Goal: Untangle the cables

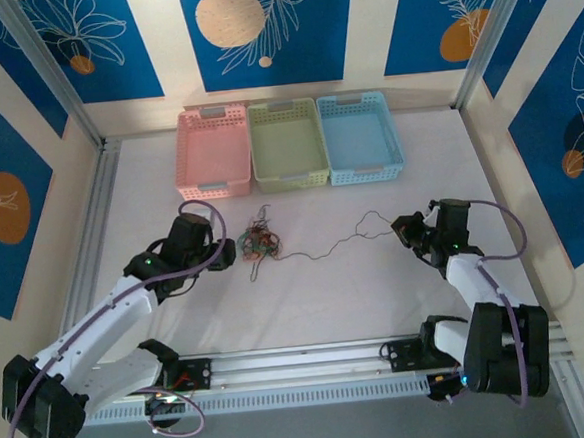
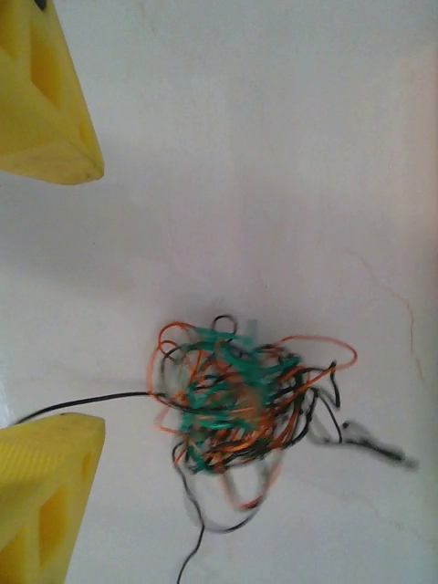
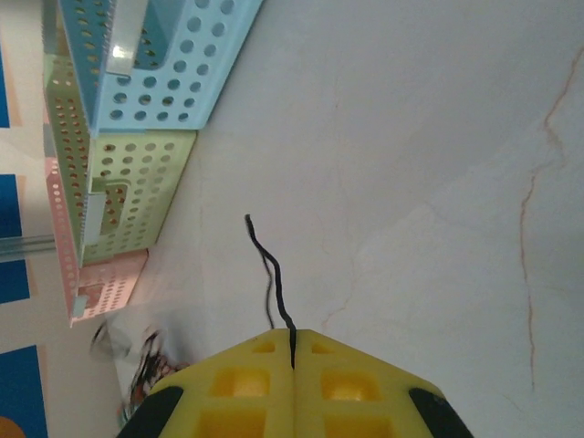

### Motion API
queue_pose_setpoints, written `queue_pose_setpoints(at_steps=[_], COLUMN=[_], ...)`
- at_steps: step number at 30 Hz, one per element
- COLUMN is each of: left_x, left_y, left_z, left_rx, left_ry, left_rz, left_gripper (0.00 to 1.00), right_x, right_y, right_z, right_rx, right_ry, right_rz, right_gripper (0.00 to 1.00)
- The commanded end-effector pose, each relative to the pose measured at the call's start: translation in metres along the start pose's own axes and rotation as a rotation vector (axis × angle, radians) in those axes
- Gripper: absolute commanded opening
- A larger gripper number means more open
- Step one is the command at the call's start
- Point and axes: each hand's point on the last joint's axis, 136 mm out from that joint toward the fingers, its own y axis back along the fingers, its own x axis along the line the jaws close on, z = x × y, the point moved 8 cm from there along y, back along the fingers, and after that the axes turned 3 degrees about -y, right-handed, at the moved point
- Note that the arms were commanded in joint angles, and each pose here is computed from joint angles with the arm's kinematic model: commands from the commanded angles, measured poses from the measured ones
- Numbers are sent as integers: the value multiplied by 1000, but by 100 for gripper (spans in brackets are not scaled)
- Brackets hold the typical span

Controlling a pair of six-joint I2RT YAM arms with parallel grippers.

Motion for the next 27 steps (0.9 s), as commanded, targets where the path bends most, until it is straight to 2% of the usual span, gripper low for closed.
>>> queue_pose_setpoints(at_steps=[1,5,7,10,15,19,27], left_x=[-10,-29,-37,-44,-47,-47,-43], left_y=[4,0,-7,-19,-35,-52,-68], left_z=[-3,-26,-36,-46,-37,-31,-16], left_rx=[-3,30,51,73,52,72,-6], left_ry=[19,77,85,28,-7,-6,-41], left_rz=[-157,-408,-462,-413,-338,-249,-123], left_gripper=[68,69,70,73,75,73,69], right_x=[8,7,7,7,7,6,6], right_y=[-2,-5,-7,-9,-9,-10,-11], right_z=[1,2,2,2,2,2,2], right_rx=[10,21,31,45,43,47,55], right_ry=[13,6,2,-2,1,-2,-7], right_rz=[28,25,26,27,37,39,45], right_gripper=[0,0,0,0,0,0,0])
